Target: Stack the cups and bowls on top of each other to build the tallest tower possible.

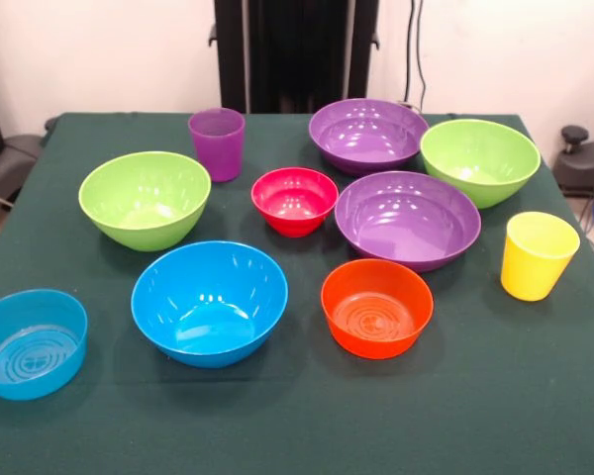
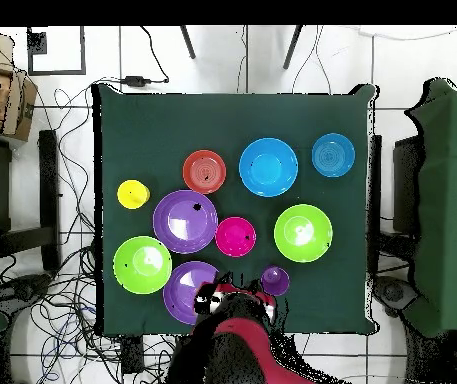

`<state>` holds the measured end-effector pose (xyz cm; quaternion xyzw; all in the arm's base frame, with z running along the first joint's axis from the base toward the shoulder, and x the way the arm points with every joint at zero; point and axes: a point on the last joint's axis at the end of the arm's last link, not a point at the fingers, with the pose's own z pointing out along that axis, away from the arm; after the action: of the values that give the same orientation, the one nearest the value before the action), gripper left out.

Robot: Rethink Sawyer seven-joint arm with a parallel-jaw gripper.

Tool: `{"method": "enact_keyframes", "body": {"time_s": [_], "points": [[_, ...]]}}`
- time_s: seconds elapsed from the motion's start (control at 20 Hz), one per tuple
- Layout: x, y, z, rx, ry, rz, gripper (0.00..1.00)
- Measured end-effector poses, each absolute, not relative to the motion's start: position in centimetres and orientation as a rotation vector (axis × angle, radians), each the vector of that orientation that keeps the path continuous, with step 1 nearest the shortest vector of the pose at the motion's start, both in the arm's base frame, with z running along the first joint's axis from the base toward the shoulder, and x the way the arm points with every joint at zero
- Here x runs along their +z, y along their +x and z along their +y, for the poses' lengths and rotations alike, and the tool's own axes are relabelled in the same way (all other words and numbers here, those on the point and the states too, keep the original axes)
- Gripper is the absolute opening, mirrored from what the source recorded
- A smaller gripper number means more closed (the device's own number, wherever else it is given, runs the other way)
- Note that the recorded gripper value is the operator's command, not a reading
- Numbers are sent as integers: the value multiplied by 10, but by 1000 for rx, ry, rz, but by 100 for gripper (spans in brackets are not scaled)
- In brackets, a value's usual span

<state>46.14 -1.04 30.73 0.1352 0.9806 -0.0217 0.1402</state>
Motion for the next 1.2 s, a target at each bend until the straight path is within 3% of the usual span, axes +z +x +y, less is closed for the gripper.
{"method": "enact_keyframes", "body": {"time_s": [0.45, 1.2], "points": [[230, 448, -38, -120, 378, 2781, 100], [119, 379, -11, 2, 108, 2953, 100]]}}
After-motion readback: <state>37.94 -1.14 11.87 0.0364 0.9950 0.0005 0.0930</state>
